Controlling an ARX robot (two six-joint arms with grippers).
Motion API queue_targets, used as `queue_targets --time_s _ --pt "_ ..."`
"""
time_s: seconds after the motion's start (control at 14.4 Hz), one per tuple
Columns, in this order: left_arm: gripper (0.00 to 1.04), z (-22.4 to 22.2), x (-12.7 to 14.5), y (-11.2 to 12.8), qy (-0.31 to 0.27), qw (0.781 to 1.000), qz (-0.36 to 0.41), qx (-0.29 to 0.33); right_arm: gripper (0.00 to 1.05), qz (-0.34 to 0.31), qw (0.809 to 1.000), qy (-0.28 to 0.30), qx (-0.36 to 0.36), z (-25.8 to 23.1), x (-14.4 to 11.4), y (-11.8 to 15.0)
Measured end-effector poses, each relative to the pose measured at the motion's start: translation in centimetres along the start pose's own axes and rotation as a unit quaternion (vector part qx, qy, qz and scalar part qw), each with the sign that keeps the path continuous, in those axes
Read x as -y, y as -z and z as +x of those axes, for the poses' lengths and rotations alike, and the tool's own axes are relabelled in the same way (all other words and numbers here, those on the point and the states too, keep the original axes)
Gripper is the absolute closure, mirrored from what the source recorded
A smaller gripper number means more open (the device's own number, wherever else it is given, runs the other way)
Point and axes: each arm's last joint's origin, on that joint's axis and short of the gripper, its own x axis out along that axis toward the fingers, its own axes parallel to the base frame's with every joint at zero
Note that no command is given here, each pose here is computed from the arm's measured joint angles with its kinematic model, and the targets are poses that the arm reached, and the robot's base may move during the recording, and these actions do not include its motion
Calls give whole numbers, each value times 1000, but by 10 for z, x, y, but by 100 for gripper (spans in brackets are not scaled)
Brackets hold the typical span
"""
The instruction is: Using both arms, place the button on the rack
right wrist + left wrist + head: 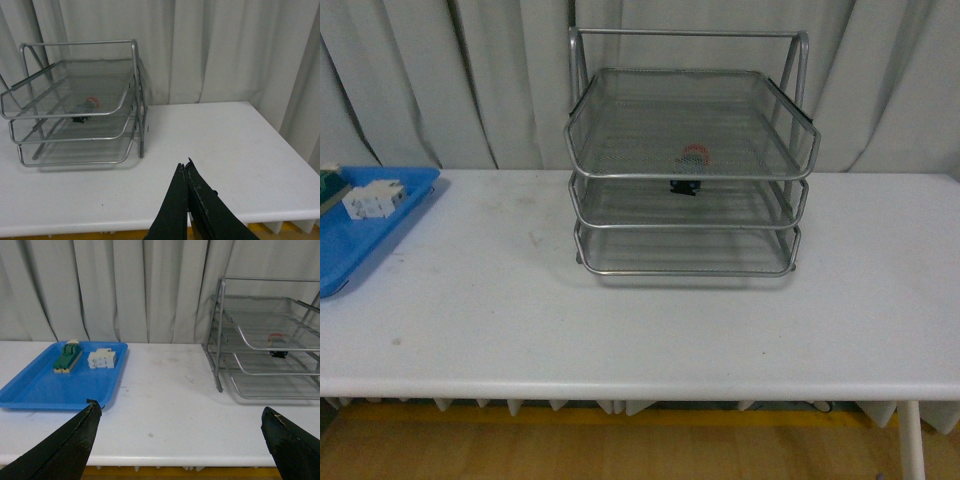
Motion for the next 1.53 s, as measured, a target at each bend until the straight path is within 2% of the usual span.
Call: queue_targets --time_s 0.97,1.46,1.53 --pt "7 0 0 0 0 1000 0 0 103 -1 1000 2 2 -20 0 9" --pt "7 0 0 0 0 1000 0 0 12 -1 1000 2 2 -20 0 9" --pt "7 0 0 0 0 1000 0 0 5 0 1000 2 2 -20 0 9"
